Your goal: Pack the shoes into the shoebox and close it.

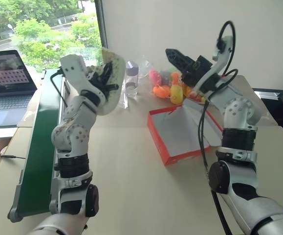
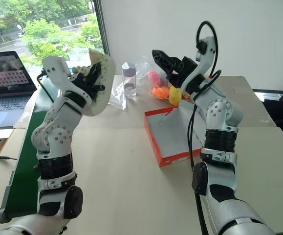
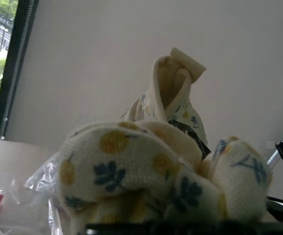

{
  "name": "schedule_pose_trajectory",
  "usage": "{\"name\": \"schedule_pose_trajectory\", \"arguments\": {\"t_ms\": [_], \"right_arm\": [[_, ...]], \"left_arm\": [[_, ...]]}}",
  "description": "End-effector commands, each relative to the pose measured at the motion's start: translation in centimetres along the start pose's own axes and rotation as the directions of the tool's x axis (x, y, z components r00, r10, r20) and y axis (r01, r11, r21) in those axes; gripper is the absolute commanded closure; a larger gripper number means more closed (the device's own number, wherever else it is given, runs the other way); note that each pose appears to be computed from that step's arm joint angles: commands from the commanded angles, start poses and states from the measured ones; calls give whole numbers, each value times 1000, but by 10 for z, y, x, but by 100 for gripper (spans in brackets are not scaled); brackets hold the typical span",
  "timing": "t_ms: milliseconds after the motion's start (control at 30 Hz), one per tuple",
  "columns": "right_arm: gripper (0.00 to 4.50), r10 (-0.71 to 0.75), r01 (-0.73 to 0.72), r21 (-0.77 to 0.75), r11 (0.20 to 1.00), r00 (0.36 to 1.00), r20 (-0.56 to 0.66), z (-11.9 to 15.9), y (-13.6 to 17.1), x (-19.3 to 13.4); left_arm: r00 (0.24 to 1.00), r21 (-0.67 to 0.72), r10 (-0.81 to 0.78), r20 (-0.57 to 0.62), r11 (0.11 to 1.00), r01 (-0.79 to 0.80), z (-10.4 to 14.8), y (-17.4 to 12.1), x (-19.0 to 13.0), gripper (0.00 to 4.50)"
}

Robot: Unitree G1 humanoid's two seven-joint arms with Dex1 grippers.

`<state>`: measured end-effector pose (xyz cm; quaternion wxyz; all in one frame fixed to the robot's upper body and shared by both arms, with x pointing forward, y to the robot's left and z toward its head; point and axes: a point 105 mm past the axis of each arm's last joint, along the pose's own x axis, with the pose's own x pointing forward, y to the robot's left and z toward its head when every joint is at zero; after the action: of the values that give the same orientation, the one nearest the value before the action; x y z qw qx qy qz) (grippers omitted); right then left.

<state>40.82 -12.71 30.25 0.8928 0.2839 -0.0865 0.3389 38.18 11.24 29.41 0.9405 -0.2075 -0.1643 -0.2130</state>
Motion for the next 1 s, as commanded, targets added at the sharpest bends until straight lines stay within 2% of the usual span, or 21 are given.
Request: {"name": "schedule_pose_trajectory", "arguments": {"t_ms": [33,200,267,400,1000], "right_arm": [[0,-11,9,42,999,999,39,16,6,1],[0,-12,10,43,999,999,31,17,12,0],[0,-12,11,29,1000,1000,25,16,13,-1],[0,-37,36,24,999,999,26,16,8,-4],[0,55,-54,39,998,998,-18,8,35,-6]], "left_arm": [[991,-30,-122,59,992,123,13,-31,16,391],[983,-74,-172,68,981,177,11,-46,31,391],[987,-81,-155,51,984,159,3,-49,35,391],[984,-116,-176,29,977,178,-13,-64,35,391],[958,-185,-287,6,941,283,-32,-100,43,391]]}}
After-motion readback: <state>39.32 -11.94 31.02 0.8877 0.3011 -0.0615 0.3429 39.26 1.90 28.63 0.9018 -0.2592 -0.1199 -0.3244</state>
